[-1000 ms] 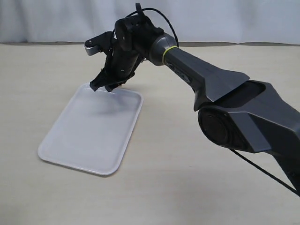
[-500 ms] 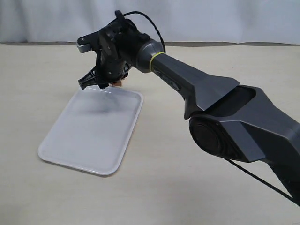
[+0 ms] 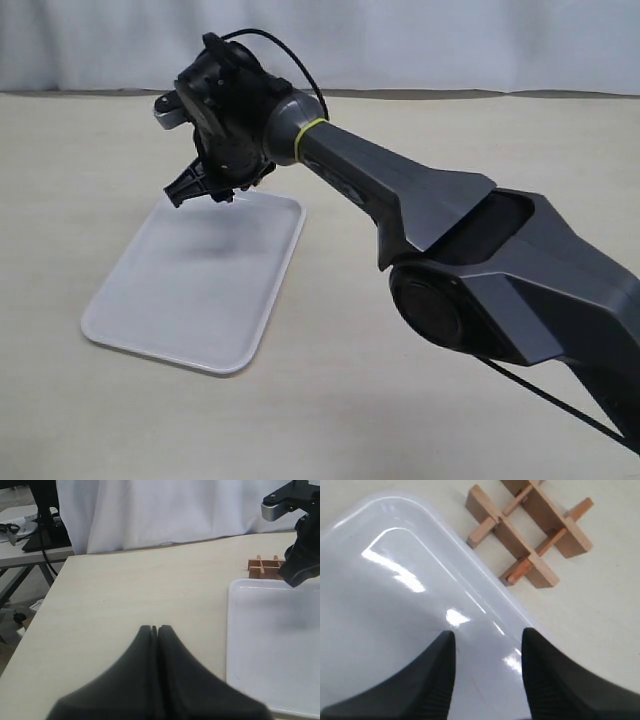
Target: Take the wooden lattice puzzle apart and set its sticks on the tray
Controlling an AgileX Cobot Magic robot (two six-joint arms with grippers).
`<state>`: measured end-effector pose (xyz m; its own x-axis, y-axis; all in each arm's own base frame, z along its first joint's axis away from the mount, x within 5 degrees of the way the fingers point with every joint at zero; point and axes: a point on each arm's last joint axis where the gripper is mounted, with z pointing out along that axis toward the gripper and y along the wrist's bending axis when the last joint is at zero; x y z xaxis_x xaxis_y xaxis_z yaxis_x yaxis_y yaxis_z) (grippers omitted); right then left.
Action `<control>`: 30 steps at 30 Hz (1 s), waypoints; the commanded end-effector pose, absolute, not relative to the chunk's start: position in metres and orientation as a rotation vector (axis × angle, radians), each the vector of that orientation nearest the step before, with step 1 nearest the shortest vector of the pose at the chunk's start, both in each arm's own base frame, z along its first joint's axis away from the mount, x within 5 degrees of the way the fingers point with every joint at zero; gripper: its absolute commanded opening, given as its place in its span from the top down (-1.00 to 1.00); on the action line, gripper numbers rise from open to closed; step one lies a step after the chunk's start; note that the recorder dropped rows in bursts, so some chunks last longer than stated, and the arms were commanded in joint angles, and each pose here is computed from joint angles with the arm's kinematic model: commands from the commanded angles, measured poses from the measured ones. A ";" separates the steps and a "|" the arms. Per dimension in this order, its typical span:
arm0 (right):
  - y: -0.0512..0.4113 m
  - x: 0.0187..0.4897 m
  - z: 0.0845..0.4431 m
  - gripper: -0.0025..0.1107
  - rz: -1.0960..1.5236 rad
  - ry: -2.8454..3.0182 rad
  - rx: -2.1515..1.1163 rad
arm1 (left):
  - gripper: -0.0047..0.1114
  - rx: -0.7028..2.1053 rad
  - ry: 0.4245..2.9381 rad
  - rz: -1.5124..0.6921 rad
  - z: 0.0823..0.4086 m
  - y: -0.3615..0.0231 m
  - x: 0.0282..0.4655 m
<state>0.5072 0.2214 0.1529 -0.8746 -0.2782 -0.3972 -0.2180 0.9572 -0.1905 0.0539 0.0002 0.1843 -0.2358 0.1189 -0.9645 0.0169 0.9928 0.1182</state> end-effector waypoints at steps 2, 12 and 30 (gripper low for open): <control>0.219 0.504 0.183 0.24 -0.196 2.638 -0.355 | 0.92 0.098 1.791 0.095 0.185 0.000 0.054; 0.225 0.508 0.185 0.24 -0.126 2.587 -0.204 | 0.92 0.098 1.791 0.095 0.185 0.000 0.054; 0.224 0.527 0.138 0.24 -0.067 2.445 0.240 | 0.92 0.099 1.791 0.097 0.185 0.000 0.054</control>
